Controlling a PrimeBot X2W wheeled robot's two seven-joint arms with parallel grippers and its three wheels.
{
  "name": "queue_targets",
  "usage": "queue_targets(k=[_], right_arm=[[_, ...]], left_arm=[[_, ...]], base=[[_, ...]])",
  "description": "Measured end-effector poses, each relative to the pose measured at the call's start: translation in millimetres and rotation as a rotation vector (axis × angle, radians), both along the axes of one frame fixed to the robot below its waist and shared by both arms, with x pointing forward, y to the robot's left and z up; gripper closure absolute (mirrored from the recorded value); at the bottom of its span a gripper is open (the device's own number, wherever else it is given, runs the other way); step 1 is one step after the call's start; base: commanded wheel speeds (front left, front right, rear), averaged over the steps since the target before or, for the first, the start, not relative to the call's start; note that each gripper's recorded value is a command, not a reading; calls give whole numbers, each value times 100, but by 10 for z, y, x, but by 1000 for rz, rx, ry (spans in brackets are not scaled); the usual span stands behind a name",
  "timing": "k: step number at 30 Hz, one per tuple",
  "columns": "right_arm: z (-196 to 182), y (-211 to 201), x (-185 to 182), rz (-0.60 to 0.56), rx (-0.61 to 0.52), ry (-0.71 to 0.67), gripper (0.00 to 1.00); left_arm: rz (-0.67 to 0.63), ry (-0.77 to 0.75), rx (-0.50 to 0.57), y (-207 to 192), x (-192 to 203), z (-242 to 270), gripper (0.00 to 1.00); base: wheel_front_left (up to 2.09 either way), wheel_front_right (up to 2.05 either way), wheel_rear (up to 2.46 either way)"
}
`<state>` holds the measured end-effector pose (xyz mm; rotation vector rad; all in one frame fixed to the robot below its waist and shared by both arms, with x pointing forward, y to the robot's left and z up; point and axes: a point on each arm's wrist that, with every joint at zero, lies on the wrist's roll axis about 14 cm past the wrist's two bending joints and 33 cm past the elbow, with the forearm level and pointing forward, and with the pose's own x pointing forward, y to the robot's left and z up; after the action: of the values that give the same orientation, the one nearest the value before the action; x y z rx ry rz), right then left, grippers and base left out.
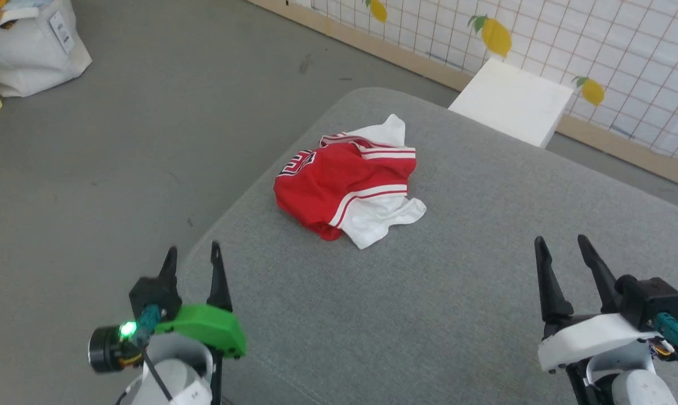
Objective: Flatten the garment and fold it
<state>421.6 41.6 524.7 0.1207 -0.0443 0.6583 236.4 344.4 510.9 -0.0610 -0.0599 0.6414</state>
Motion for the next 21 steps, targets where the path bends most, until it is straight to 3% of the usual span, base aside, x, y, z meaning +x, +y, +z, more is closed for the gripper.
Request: queue_targets(k=[4,11,18,21], right_arm=[[-16,43,79,4,10,4,0],[-70,134,299,12,21,9,0],[-246,42,534,-21,29,35,0],[-364,-127,661,-67,35,52,0]], left_arm=[[-49,-22,7,13,244,147,0],[-191,-25,-58,123,1072,512,0],[-302,90,-181,199,1887,566,0],[-338,247,-266,237,2187,298,0]], base=[[0,0,0],[0,0,0],[0,0,0],[0,0,0]])
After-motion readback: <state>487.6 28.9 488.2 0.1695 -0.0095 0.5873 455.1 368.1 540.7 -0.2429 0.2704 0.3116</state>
